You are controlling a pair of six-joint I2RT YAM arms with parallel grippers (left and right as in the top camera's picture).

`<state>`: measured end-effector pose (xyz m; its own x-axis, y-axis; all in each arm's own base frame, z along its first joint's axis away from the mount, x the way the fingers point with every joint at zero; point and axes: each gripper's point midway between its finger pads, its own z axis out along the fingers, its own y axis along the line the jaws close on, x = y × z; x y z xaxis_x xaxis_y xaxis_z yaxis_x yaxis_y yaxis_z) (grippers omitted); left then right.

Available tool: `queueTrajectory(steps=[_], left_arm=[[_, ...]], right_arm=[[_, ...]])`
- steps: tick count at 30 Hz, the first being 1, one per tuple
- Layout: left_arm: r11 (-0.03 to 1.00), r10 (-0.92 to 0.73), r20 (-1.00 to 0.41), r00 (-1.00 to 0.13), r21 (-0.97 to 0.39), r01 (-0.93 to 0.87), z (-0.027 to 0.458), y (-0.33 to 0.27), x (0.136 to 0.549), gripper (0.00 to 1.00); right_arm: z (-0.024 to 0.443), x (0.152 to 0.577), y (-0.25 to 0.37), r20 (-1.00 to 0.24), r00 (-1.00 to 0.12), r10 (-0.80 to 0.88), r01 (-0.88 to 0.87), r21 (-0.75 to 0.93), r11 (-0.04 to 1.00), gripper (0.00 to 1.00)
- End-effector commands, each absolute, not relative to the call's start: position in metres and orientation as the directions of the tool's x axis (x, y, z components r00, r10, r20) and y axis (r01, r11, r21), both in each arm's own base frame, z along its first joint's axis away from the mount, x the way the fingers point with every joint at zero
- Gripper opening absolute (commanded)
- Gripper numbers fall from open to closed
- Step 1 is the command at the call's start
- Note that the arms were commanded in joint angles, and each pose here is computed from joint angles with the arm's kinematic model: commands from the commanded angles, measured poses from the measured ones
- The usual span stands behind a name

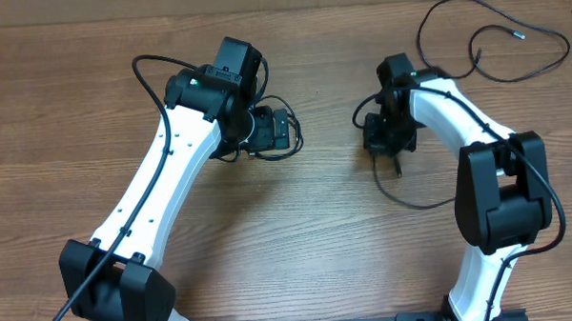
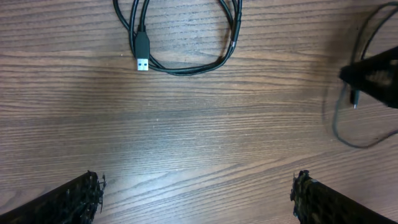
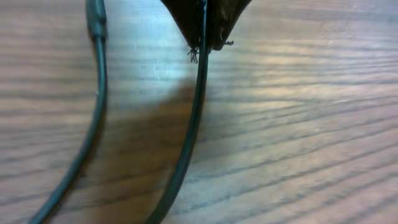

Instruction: Untangle cables

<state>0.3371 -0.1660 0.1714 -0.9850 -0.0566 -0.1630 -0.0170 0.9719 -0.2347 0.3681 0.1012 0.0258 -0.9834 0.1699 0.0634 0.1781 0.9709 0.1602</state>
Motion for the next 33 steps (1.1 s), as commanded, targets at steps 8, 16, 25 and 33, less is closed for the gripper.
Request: queueTrajectory(steps=[8, 16, 25, 33], left_arm=[[0.97, -0.066, -0.149, -0.987, -0.243, -0.028, 0.169, -0.169, 0.336, 1.0], [0.97, -0.066, -0.152, -0.986, -0.24, -0.028, 0.169, -0.168, 0.337, 1.0], [0.97, -0.066, -0.151, -0.986, -0.24, -0.028, 0.169, -0.168, 0.337, 0.99], [0.971, -0.066, -0.149, -0.987, -0.239, -0.029, 0.169, -0.168, 0.336, 0.99]], right_arm=[[0.201, 0.404, 0.108, -0.22, -0.956, 0.193, 0.13, 0.27, 0.954, 0.04], [0.281, 0.397, 0.081, -0.436, -0.873, 0.22, 0.14, 0.208, 0.968, 0.04], [0.287, 0.392, 0.043, -0.474, -0.798, 0.371, 0.354, 0.128, 0.926, 0.04], [0.288, 0.391, 0.028, -0.499, -0.771, 0.396, 0.416, 0.077, 0.906, 0.04]])
